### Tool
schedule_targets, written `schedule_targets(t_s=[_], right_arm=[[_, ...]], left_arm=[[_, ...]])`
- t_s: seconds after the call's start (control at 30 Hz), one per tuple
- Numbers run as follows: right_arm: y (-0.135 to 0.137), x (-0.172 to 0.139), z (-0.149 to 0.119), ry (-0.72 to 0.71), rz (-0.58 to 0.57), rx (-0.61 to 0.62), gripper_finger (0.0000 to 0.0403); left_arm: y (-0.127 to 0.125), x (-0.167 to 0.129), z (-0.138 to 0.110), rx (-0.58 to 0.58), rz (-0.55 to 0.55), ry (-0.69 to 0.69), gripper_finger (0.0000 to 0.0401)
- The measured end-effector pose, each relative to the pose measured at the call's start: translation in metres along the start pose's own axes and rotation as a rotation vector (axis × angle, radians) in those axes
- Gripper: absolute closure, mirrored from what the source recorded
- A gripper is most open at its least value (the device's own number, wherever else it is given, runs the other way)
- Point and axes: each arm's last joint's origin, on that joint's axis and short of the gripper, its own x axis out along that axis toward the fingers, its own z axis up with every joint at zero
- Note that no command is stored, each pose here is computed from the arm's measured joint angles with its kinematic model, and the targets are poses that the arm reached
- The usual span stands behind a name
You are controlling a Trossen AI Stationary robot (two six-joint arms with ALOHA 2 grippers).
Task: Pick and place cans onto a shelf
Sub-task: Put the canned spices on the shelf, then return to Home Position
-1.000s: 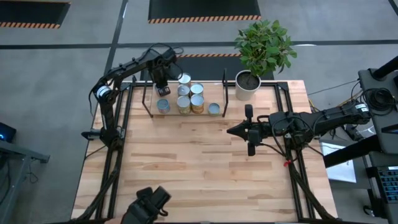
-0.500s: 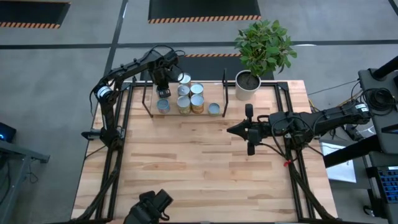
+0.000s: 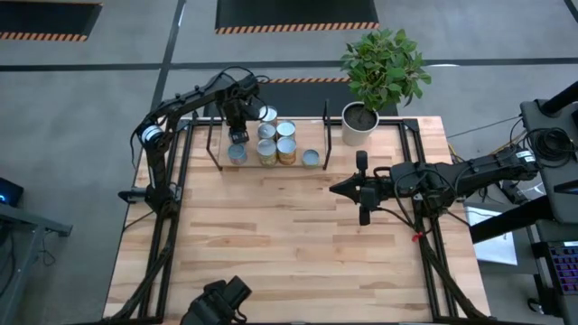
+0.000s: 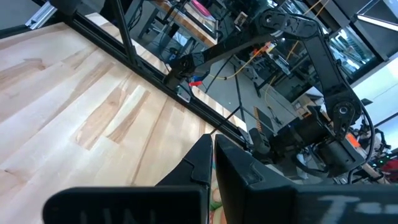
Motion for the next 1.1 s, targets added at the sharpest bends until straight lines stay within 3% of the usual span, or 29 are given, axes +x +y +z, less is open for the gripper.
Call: schedule_targets(t_s=[0.47,0.73,0.93,1.1], right_arm=[[0.0,0.0,0.0,0.0,0.0,0.0,0.0394],[0.0,0.0,0.0,0.001,0.0,-0.006,0.0394],[0.0,0.0,0.0,0.004,0.002,-0.003,0.0394],[0.0,0.0,0.0,0.004,0.002,0.02,0.0394]], left_arm=[[-0.002,-0.009,-0.003,-0.02,0.017,-0.02,0.0401],[-0.018,-0.04,-0.01,-0.084,0.062,-0.112,0.0401],[-0.081,-0.092,-0.01,0.012,0.13,-0.382,0.0401],[-0.169,-0.123,-0.024,0.229,0.128,-0.734,0.0401]])
